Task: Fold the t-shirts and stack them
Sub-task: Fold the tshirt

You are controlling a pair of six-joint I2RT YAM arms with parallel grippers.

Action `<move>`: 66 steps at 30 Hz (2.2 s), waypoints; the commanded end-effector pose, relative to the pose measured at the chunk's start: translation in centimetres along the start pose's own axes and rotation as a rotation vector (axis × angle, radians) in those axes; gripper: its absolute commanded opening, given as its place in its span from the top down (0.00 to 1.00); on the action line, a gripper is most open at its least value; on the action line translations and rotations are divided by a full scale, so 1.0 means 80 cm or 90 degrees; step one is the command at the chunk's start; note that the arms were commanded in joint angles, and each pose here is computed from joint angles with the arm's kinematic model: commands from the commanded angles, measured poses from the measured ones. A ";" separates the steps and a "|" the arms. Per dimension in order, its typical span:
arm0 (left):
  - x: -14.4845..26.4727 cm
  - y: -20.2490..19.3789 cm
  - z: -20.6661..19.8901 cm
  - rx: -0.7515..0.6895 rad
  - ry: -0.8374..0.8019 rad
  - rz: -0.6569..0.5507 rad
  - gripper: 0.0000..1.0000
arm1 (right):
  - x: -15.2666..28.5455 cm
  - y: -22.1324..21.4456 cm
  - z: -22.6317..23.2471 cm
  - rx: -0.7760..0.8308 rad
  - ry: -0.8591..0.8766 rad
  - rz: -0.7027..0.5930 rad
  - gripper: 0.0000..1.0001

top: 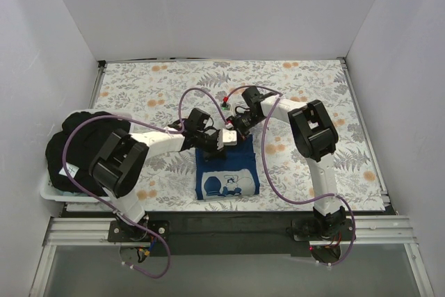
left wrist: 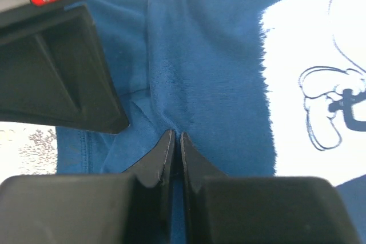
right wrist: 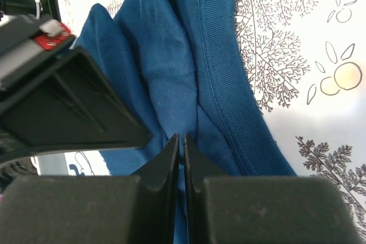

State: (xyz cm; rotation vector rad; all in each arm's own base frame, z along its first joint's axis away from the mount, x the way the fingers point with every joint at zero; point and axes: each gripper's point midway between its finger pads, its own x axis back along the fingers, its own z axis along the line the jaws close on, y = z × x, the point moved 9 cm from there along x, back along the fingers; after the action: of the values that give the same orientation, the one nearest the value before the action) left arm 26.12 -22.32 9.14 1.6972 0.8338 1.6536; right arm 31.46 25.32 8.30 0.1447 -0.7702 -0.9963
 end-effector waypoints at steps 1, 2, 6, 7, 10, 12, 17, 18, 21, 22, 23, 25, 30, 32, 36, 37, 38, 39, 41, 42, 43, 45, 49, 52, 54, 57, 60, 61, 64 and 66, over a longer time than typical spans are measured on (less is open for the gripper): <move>0.019 0.029 -0.009 -0.067 0.001 -0.038 1.00 | 0.009 0.013 0.019 0.073 0.004 -0.018 0.89; 0.022 0.034 -0.012 -0.085 0.003 -0.044 1.00 | 0.010 0.016 0.022 0.086 0.002 -0.019 0.89; 0.030 0.046 -0.035 -0.169 0.013 -0.056 1.00 | 0.003 0.027 0.025 0.119 0.005 -0.018 0.89; 0.037 0.055 -0.041 -0.208 0.022 -0.068 1.00 | 0.002 0.032 0.025 0.126 0.006 -0.021 0.89; 0.038 0.052 -0.058 -0.282 0.030 -0.070 1.00 | -0.013 0.026 0.011 0.126 0.013 -0.005 0.90; 0.037 0.051 -0.061 -0.286 0.028 -0.068 1.00 | -0.022 0.014 -0.003 0.104 0.016 0.011 0.90; 0.040 0.052 -0.065 -0.279 0.027 -0.068 1.00 | -0.034 -0.035 0.000 0.042 0.049 0.053 0.90; 0.041 0.053 -0.067 -0.279 0.025 -0.072 1.00 | -0.031 -0.040 0.008 0.044 0.052 0.054 0.90; 0.046 0.055 -0.076 -0.277 0.018 -0.084 1.00 | -0.035 -0.063 0.027 0.035 0.074 0.070 0.90; 0.047 0.056 -0.078 -0.276 0.016 -0.087 1.00 | -0.035 -0.066 0.032 0.033 0.081 0.071 0.90; 0.050 0.061 -0.083 -0.285 0.017 -0.096 1.00 | -0.035 -0.067 0.041 0.036 0.088 0.070 0.90; 0.051 0.061 -0.091 -0.281 0.008 -0.100 1.00 | -0.033 -0.068 0.051 0.036 0.104 0.066 0.89; 0.057 0.069 -0.107 -0.315 0.003 -0.118 1.00 | -0.011 -0.023 0.055 0.078 0.072 0.027 0.89; 0.056 0.066 -0.111 -0.333 0.003 -0.117 1.00 | 0.001 0.000 0.050 0.104 0.050 0.007 0.89; 0.056 0.068 -0.112 -0.375 0.023 -0.124 1.00 | 0.006 0.007 0.037 0.136 0.021 0.021 0.89; 0.056 0.068 -0.111 -0.380 0.026 -0.123 1.00 | 0.005 0.004 0.035 0.133 0.021 0.029 0.89; 0.056 0.066 -0.111 -0.383 0.027 -0.123 1.00 | 0.001 -0.002 0.028 0.131 0.019 0.039 0.89; 0.055 0.067 -0.110 -0.390 0.036 -0.125 1.00 | -0.001 -0.007 0.022 0.142 0.012 0.051 0.89; 0.055 0.067 -0.107 -0.399 0.046 -0.126 1.00 | -0.011 -0.023 0.012 0.129 0.017 0.080 0.91; 0.055 0.067 -0.106 -0.408 0.056 -0.129 1.00 | -0.014 -0.029 0.009 0.126 0.021 0.091 0.91; 0.055 0.069 -0.104 -0.413 0.064 -0.130 1.00 | -0.019 -0.035 0.008 0.128 0.029 0.105 0.92; 0.056 0.072 -0.101 -0.428 0.084 -0.140 1.00 | -0.026 -0.047 0.002 0.115 0.042 0.119 0.93; 0.060 0.078 -0.097 -0.457 0.126 -0.159 1.00 | -0.033 -0.056 -0.004 0.111 0.051 0.130 0.94; 0.062 0.084 -0.089 -0.487 0.165 -0.168 1.00 | -0.035 -0.061 -0.005 0.105 0.061 0.131 0.94; 0.061 0.087 -0.083 -0.500 0.194 -0.176 1.00 | -0.036 -0.064 -0.006 0.104 0.066 0.133 0.94; 0.063 0.091 -0.076 -0.519 0.231 -0.188 1.00 | -0.037 -0.067 -0.005 0.103 0.071 0.135 0.94; 0.061 0.094 -0.066 -0.523 0.247 -0.191 1.00 | -0.037 -0.070 -0.005 0.103 0.076 0.136 0.94; 0.059 0.093 -0.063 -0.523 0.248 -0.188 1.00 | -0.037 -0.071 -0.004 0.101 0.078 0.135 0.94; 0.060 0.093 -0.054 -0.529 0.263 -0.187 1.00 | -0.037 -0.071 -0.003 0.102 0.083 0.135 0.94; 0.060 0.090 -0.047 -0.528 0.272 -0.184 1.00 | -0.037 -0.071 -0.003 0.102 0.084 0.135 0.94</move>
State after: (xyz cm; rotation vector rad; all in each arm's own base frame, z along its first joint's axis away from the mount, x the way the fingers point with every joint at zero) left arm 21.23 -22.80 16.13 0.7792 0.4357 1.7790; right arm 27.45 25.22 6.25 0.3120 -0.7009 -0.7844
